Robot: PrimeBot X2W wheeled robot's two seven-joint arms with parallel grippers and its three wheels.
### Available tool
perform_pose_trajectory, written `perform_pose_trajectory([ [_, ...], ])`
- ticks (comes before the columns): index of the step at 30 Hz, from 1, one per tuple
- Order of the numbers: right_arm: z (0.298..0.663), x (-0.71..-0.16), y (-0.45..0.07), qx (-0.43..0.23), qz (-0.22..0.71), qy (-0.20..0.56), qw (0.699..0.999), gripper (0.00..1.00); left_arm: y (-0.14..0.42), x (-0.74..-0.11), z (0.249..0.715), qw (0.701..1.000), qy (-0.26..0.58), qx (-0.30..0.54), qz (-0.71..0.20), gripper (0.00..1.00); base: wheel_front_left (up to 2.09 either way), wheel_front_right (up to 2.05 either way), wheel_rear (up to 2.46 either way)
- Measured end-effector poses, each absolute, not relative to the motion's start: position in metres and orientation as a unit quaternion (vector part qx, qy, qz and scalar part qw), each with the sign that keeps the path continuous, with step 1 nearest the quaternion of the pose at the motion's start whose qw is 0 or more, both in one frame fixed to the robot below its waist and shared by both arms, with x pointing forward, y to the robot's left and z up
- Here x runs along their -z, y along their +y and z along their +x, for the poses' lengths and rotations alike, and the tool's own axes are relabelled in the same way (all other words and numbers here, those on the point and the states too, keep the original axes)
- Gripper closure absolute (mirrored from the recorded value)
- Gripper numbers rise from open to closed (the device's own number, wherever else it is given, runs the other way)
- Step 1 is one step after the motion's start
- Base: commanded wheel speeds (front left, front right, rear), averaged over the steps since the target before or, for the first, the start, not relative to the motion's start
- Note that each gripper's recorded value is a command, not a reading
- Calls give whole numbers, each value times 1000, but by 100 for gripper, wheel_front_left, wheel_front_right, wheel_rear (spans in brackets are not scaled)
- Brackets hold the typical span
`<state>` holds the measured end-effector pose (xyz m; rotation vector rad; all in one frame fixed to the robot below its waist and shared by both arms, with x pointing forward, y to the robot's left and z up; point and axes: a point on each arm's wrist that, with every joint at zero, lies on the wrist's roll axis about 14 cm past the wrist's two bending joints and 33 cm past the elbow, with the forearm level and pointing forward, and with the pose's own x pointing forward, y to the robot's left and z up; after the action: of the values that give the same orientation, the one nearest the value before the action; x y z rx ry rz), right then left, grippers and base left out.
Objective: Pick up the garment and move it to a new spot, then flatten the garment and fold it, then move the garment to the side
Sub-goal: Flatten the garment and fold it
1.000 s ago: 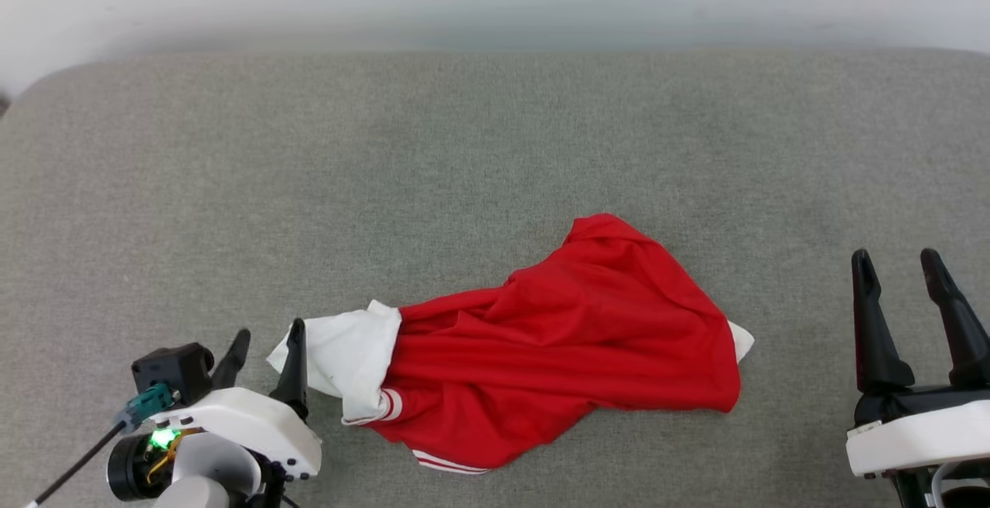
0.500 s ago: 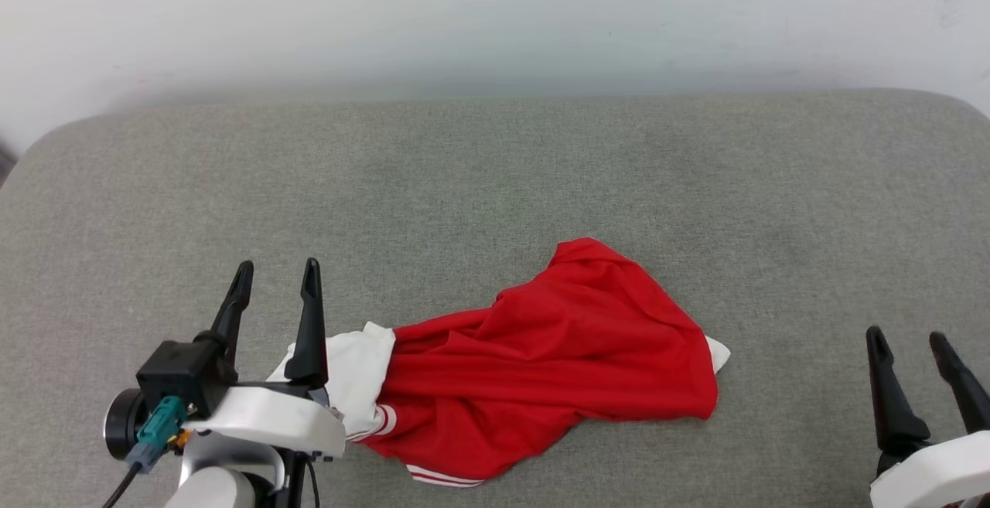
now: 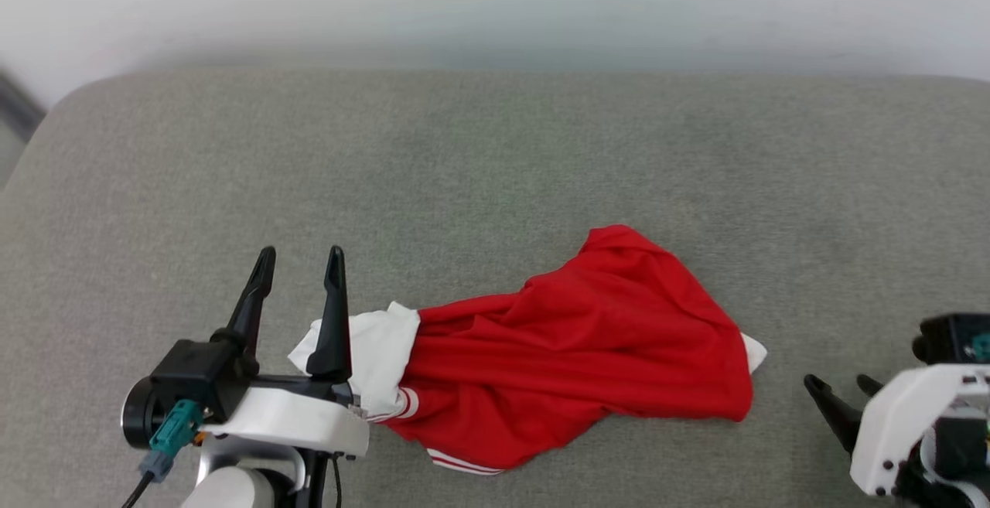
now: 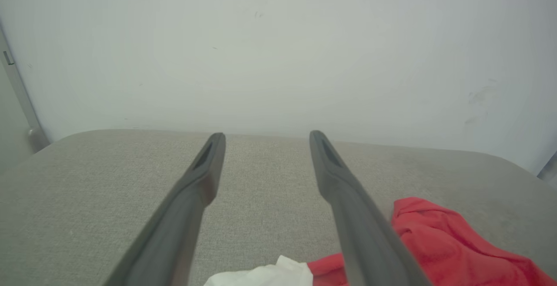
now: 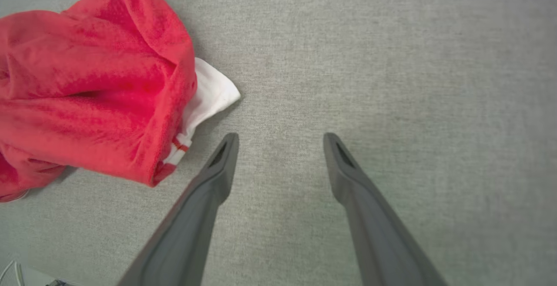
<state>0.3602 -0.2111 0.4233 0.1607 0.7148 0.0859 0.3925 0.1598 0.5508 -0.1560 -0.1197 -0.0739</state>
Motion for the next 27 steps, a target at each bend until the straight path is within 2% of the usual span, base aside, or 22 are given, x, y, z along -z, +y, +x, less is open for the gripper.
perform_pose_trajectory([
  [8,400,-394,-170,-121,46,419,899,0,172,-538,404,995,-49,17,-83,0,0,0,0],
  [9,401,-387,-165,-129,44,431,892,0,174,-534,404,995,-45,14,-84,0,0,0,0],
  [10,401,-371,-159,-142,32,466,873,0,179,-526,406,996,-36,6,-84,0,0,0,0],
  [12,401,-365,-154,-152,31,481,863,0,180,-524,408,996,-33,4,-85,0,0,0,0],
  [13,401,-364,-153,-155,27,486,860,18,180,-523,408,996,-31,3,-85,0,0,0,0],
  [14,400,-362,-152,-157,28,490,857,66,180,-522,408,996,-31,2,-85,0,0,0,0],
  [15,400,-363,-152,-159,28,492,856,100,181,-522,408,996,-31,2,-84,0,0,0,0],
  [20,409,-379,-151,-166,16,460,872,100,179,-523,409,996,-35,4,-86,0,0,0,0],
  [27,445,-453,-191,-119,-5,344,931,100,165,-526,411,995,-39,24,-91,0,0,0,0],
])
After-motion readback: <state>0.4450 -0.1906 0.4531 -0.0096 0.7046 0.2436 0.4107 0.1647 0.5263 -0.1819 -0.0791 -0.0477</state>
